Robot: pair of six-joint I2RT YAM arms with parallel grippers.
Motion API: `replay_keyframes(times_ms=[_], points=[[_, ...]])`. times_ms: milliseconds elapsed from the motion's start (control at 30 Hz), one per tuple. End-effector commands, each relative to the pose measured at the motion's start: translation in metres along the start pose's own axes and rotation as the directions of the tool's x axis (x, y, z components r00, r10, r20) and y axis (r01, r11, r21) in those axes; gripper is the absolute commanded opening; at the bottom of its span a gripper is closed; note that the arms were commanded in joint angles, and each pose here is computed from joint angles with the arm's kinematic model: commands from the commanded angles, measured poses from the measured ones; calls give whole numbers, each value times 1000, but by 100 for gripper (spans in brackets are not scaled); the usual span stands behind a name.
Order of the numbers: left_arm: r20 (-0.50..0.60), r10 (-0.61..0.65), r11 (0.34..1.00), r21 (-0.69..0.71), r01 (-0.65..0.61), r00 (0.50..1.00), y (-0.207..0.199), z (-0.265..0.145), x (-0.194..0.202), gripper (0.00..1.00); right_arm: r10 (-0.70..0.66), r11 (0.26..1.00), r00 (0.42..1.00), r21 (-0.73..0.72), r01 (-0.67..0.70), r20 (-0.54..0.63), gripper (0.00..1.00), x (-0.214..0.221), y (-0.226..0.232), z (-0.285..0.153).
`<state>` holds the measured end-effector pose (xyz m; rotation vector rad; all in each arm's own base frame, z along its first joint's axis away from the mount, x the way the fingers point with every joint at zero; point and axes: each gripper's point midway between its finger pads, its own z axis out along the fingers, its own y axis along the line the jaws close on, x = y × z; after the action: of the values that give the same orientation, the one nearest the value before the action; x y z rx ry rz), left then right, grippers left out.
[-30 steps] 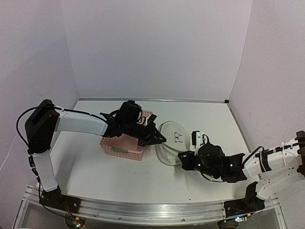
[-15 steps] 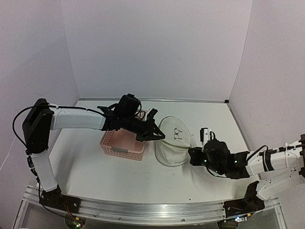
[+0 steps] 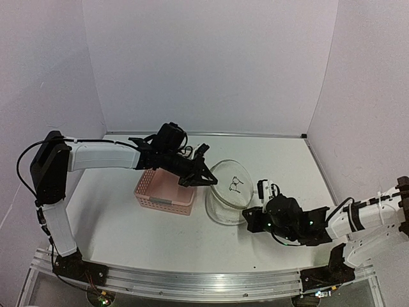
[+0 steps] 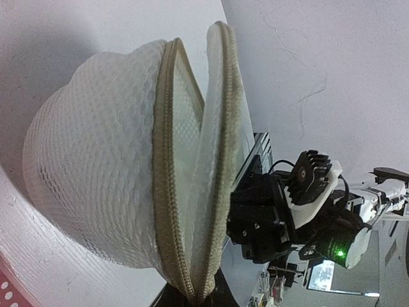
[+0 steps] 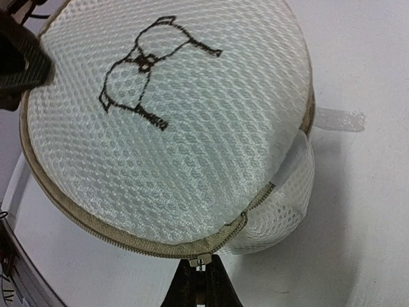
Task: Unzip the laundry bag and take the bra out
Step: Adjust the laundry bag at the center of the board.
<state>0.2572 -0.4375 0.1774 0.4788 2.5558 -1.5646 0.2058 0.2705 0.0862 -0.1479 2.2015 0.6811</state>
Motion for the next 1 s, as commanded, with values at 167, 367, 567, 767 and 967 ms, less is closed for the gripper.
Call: replay_keyframes(times_ms=[167,367,567,767,967], points=[[68,103,994,18,-104,992,-22,-6,-46,13,110,989,994,-105,-107,16,0,-8,52,0],[113,92,990,-118,-78,989,3,-13,-56,32,129,991,991,-43,-127,42,0,-18,54,8],[191,99,969,-242,-51,976,9,-41,-57,56,137,990,989,6,-138,59,0,-26,59,15],[233,52,968,-252,8,971,6,-61,-40,66,124,992,991,-12,-123,49,0,-30,72,22],[243,16,980,-198,34,970,-10,-60,-14,75,107,994,993,-23,-106,40,0,-32,81,28]])
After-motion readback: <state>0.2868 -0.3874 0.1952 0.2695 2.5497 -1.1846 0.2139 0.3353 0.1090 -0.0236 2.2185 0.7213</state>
